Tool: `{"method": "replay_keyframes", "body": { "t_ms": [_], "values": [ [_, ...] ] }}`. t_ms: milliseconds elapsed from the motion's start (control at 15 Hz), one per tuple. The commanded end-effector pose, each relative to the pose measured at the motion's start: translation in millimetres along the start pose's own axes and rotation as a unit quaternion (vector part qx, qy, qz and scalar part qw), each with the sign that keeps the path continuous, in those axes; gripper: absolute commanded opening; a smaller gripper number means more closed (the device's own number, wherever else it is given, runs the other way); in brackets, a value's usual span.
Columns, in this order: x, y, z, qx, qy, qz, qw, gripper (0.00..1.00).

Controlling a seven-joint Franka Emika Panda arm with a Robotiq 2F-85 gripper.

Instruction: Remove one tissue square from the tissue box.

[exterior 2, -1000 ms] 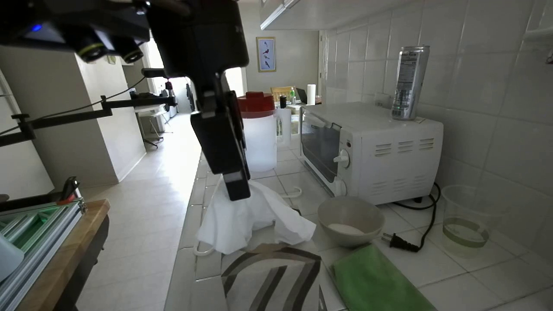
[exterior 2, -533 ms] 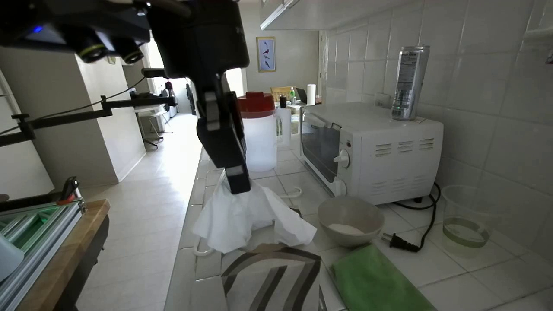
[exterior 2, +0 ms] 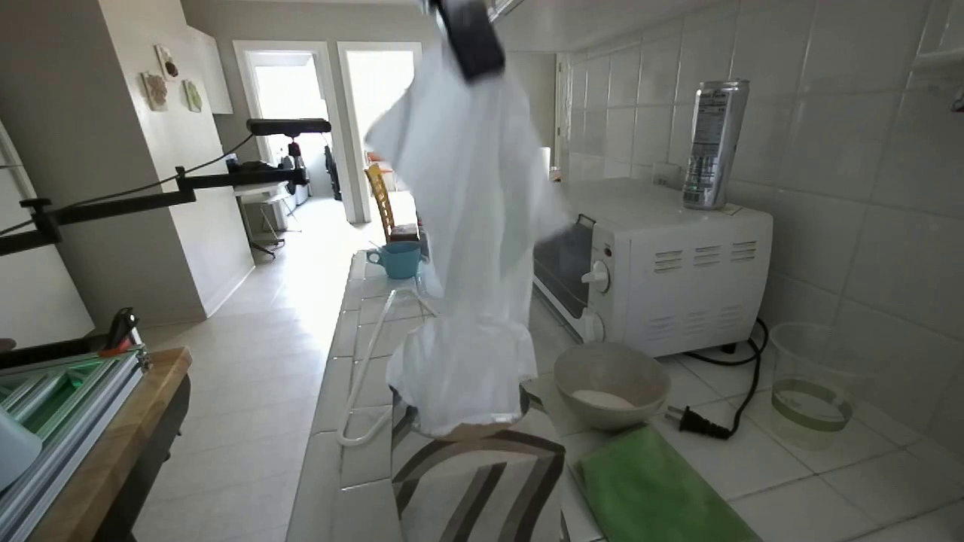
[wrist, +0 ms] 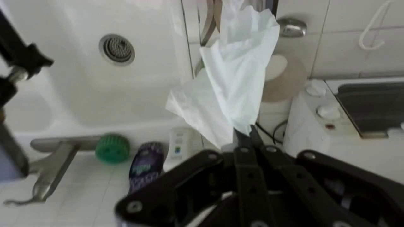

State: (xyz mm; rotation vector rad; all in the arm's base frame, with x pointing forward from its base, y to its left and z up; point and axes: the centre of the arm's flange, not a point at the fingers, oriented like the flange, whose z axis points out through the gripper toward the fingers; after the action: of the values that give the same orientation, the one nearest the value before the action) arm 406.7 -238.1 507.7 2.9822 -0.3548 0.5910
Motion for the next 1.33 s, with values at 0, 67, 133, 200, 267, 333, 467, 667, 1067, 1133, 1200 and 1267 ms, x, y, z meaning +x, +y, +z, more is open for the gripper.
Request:
{"method": "replay_keyframes", "body": {
  "t_ms": [0,67,133,200,267,333,467,667,1067,1133,1200,1267],
  "values": [
    [9,2,-71,0.011,0.028,-0.019,0.9994,0.0],
    [8,1,-81,0.019,0.031,-0.018,0.9992,0.0],
    [8,0,-87,0.019,0.03,-0.019,0.9992,0.0],
    [5,-2,-85,0.024,0.025,-0.02,0.9992,0.0],
    [5,-3,-82,0.028,0.02,-0.02,0.9992,0.0],
    [4,-4,-77,0.029,0.013,-0.021,0.9993,0.0],
    [4,-4,-67,0.029,0.004,-0.02,0.9994,0.0],
    [10,-7,-53,0.035,0.012,-0.021,0.9991,0.0],
    [60,-90,-13,0.09,0.067,-0.064,0.9917,0.0],
    [64,-105,-6,0.099,0.068,-0.07,0.9903,0.0],
    [66,-116,1,0.107,0.064,-0.075,0.9893,0.0],
    [68,-125,7,0.112,0.057,-0.078,0.989,0.0]
  ]
}}
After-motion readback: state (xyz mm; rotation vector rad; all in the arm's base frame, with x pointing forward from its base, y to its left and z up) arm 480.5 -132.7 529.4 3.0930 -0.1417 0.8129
